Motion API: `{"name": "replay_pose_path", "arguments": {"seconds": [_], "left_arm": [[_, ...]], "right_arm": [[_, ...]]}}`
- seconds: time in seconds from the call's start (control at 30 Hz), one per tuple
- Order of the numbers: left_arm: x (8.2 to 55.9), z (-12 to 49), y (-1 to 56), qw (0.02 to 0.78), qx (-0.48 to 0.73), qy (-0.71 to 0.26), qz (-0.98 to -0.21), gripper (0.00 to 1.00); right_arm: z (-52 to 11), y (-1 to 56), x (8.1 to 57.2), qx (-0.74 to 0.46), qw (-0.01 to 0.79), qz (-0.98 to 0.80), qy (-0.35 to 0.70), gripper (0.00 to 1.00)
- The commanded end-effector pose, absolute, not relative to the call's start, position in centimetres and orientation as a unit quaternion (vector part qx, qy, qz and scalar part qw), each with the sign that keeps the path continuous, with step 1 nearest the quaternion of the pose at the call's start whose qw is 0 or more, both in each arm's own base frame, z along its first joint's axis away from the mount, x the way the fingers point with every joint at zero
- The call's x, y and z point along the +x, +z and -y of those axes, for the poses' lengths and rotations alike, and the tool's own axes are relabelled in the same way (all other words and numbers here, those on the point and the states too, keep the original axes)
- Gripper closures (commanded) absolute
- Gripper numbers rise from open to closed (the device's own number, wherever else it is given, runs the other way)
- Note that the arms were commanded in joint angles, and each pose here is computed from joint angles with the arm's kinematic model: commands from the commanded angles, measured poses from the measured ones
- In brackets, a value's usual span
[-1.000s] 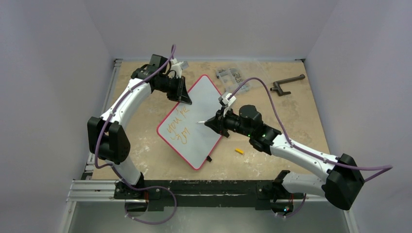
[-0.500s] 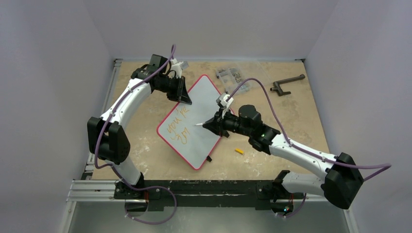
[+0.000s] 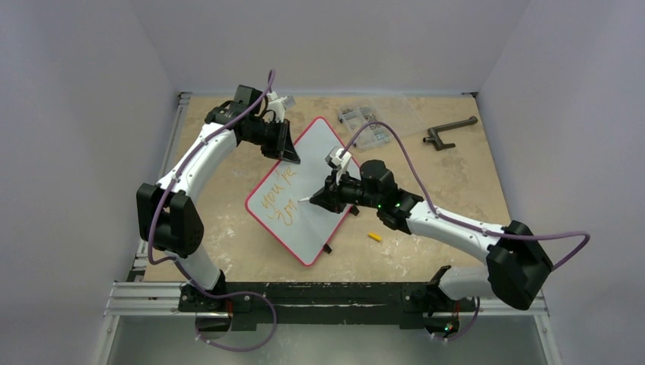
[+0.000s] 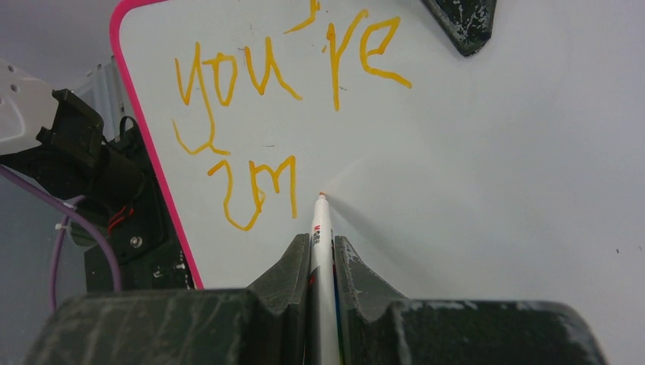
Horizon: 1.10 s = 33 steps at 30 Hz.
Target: Write a sentence on the whiteboard
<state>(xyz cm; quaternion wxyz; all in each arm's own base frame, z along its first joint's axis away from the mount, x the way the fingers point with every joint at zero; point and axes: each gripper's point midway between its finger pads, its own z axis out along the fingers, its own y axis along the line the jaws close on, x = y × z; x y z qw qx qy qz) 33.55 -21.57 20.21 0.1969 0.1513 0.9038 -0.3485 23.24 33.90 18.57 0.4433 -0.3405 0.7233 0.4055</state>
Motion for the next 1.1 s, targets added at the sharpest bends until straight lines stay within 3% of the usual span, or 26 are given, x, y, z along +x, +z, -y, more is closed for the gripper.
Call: {"name": "replay_pose_path", "arguments": {"seconds": [0.0, 0.47, 1.07], "left_arm": [[34.6, 18.8, 19.4, 0.229, 0.149, -0.265, -0.925, 1.00], [34.6, 18.9, 19.5, 0.229, 0.150, -0.268, -0.924, 1.00], [34.6, 19.0, 19.6, 0.229, 0.150, -0.271, -0.923, 1.00]], "right_arm": [[-35.2, 22.9, 23.9, -0.355, 0.485, -0.674, 0.430, 1.00], [-35.7, 22.6, 25.2, -0.339, 0.489, -0.686, 0.419, 1.00], [-33.7, 17.3, 23.2, -0.343, 0.431, -0.734, 0.398, 1.00]]}}
